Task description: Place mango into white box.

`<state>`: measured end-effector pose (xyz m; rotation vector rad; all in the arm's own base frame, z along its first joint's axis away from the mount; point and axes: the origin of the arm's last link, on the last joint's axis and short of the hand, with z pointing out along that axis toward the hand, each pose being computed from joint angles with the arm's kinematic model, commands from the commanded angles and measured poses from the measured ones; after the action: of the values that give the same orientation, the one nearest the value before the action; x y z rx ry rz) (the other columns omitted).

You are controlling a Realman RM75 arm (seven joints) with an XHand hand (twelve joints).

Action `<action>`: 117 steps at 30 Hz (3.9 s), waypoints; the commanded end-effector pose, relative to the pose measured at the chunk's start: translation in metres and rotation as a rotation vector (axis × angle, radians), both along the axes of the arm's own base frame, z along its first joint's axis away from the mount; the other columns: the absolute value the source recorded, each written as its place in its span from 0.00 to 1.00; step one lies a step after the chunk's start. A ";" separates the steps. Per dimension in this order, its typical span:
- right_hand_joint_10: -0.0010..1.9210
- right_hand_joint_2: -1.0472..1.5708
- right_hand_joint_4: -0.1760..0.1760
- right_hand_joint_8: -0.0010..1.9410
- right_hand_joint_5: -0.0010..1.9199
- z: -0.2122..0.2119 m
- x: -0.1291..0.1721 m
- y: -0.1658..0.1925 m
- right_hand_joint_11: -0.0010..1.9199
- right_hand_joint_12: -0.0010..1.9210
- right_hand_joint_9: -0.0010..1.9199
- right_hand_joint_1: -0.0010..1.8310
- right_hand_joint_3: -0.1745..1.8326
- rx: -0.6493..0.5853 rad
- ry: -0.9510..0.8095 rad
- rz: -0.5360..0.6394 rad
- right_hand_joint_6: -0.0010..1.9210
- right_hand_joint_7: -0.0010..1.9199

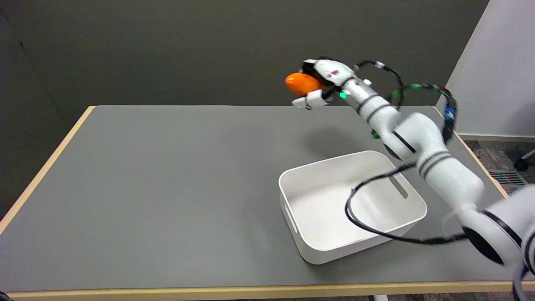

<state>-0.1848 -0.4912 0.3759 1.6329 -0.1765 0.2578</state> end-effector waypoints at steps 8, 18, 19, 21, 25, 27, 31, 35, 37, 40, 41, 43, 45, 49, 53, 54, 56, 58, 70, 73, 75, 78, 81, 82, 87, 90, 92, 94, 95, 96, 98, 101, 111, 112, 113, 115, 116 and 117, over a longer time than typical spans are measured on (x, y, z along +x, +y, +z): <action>0.86 0.78 0.00 0.75 0.38 0.134 -0.029 0.261 0.46 1.00 0.51 0.66 0.34 -0.395 -0.432 0.180 0.75 0.41; 0.87 0.77 0.00 0.76 0.39 0.120 0.005 0.285 0.52 1.00 0.52 0.66 0.38 -0.304 -0.585 0.322 0.76 0.41; 0.88 0.76 0.00 0.76 0.39 0.117 0.009 0.286 0.52 1.00 0.52 0.66 0.38 -0.283 -0.597 0.329 0.76 0.41; 0.88 0.76 0.00 0.76 0.39 0.113 0.014 0.290 0.53 1.00 0.52 0.66 0.39 -0.246 -0.626 0.340 0.77 0.42; 0.88 0.76 0.00 0.77 0.39 0.098 0.023 0.301 0.53 1.00 0.52 0.66 0.40 -0.168 -0.691 0.374 0.77 0.42; 0.88 0.76 0.00 0.77 0.39 0.087 0.021 0.307 0.53 1.00 0.52 0.66 0.40 -0.142 -0.721 0.372 0.77 0.42; 0.88 0.76 0.00 0.77 0.39 0.054 0.006 0.318 0.53 1.00 0.52 0.66 0.41 -0.093 -0.784 0.323 0.77 0.42; 0.88 0.75 0.00 0.77 0.39 0.031 -0.007 0.325 0.53 1.00 0.52 0.66 0.41 -0.061 -0.818 0.274 0.77 0.42; 0.88 0.75 0.00 0.77 0.39 0.021 -0.014 0.326 0.53 1.00 0.52 0.66 0.41 -0.045 -0.819 0.238 0.77 0.42; 0.88 0.75 0.00 0.77 0.39 0.004 -0.026 0.324 0.53 1.00 0.52 0.66 0.41 -0.016 -0.831 0.166 0.77 0.42; 0.88 0.75 0.00 0.77 0.39 -0.004 -0.030 0.323 0.53 1.00 0.52 0.66 0.41 0.007 -0.828 0.139 0.77 0.42; 0.88 0.76 0.00 0.77 0.39 -0.013 -0.033 0.321 0.53 1.00 0.52 0.66 0.41 0.032 -0.825 0.116 0.77 0.42; 0.88 0.76 0.00 0.77 0.39 -0.021 -0.037 0.319 0.53 1.00 0.52 0.66 0.40 0.054 -0.799 0.092 0.77 0.42; 0.88 0.76 0.00 0.76 0.39 -0.027 -0.042 0.314 0.53 1.00 0.53 0.66 0.40 0.076 -0.759 0.064 0.77 0.42; 0.88 0.76 0.00 0.76 0.39 -0.023 -0.043 0.298 0.53 1.00 0.53 0.66 0.39 0.068 -0.705 0.030 0.76 0.42; 0.88 0.76 0.00 0.76 0.39 -0.023 -0.042 0.294 0.53 1.00 0.53 0.66 0.39 0.073 -0.679 0.022 0.76 0.42; 0.88 0.76 0.00 0.76 0.39 -0.023 -0.044 0.281 0.53 1.00 0.53 0.66 0.39 0.073 -0.613 -0.017 0.76 0.42; 0.88 0.76 0.00 0.76 0.39 -0.026 -0.048 0.272 0.53 1.00 0.53 0.66 0.39 0.078 -0.554 -0.055 0.76 0.42; 0.88 0.76 0.00 0.76 0.39 -0.025 -0.079 0.260 0.53 1.00 0.53 0.66 0.39 0.044 -0.526 -0.149 0.76 0.42; 0.88 0.76 0.00 0.76 0.39 -0.021 -0.080 0.264 0.53 1.00 0.53 0.66 0.39 0.023 -0.534 -0.150 0.76 0.42; 0.88 0.76 0.00 0.76 0.39 -0.018 -0.079 0.269 0.53 1.00 0.53 0.66 0.39 0.008 -0.547 -0.140 0.76 0.42; 0.89 0.77 0.21 0.74 0.38 -0.012 -0.076 0.277 0.49 1.00 0.51 0.62 0.37 -0.005 -0.545 -0.115 0.77 0.43; 0.76 0.71 0.87 0.54 0.27 -0.007 -0.071 0.283 0.32 1.00 0.43 0.43 0.44 -0.011 -0.553 -0.079 0.55 0.41; 0.66 0.64 0.76 0.43 0.19 -0.006 -0.070 0.284 0.29 0.99 0.36 0.39 0.55 -0.010 -0.553 -0.071 0.37 0.35; 0.37 0.61 0.70 0.17 0.12 -0.005 -0.064 0.287 0.10 0.72 0.09 0.26 0.52 -0.009 -0.551 -0.032 0.24 0.13; 0.33 0.59 0.65 0.13 0.07 -0.005 -0.063 0.287 0.03 0.67 0.02 0.23 0.52 -0.008 -0.557 -0.025 0.20 0.05; 0.31 0.59 0.64 0.12 0.06 -0.006 -0.060 0.286 0.02 0.66 0.01 0.22 0.52 -0.008 -0.562 -0.015 0.19 0.04; 0.29 0.59 0.63 0.12 0.05 -0.006 -0.058 0.286 0.01 0.65 0.00 0.21 0.51 -0.011 -0.564 -0.003 0.18 0.02; 0.28 0.59 0.63 0.12 0.05 -0.005 -0.055 0.286 0.01 0.65 0.00 0.20 0.50 -0.014 -0.564 0.009 0.17 0.01; 0.27 0.59 0.63 0.11 0.05 -0.004 -0.052 0.286 0.00 0.65 0.00 0.20 0.49 -0.015 -0.562 0.023 0.17 0.00; 0.23 0.59 0.62 0.08 0.04 0.005 -0.039 0.285 0.00 0.61 0.00 0.19 0.50 -0.028 -0.558 0.099 0.16 0.00; 0.17 0.59 0.60 0.05 0.02 0.036 -0.012 0.285 0.00 0.56 0.00 0.17 0.53 -0.087 -0.591 0.282 0.16 0.00; 0.05 0.60 0.58 0.02 0.02 0.090 0.053 0.318 0.00 0.42 0.00 0.23 0.54 -0.213 -0.594 0.644 0.08 0.00; 0.04 0.60 0.56 0.02 0.02 0.091 0.051 0.321 0.00 0.40 0.00 0.24 0.54 -0.241 -0.585 0.650 0.08 0.00; 0.04 0.61 0.56 0.02 0.02 0.091 0.048 0.323 0.00 0.40 0.00 0.24 0.54 -0.257 -0.587 0.652 0.08 0.00; 0.04 0.61 0.57 0.03 0.02 0.091 0.036 0.329 0.00 0.40 0.00 0.24 0.54 -0.309 -0.603 0.646 0.10 0.00; 0.05 0.61 0.58 0.04 0.02 0.091 0.030 0.331 0.00 0.39 0.00 0.24 0.55 -0.326 -0.618 0.642 0.11 0.00; 0.05 0.61 0.58 0.04 0.02 0.090 0.023 0.333 0.00 0.40 0.00 0.24 0.55 -0.344 -0.642 0.640 0.11 0.00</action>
<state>-0.1807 -0.2034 0.4265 1.4282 -0.3278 0.9958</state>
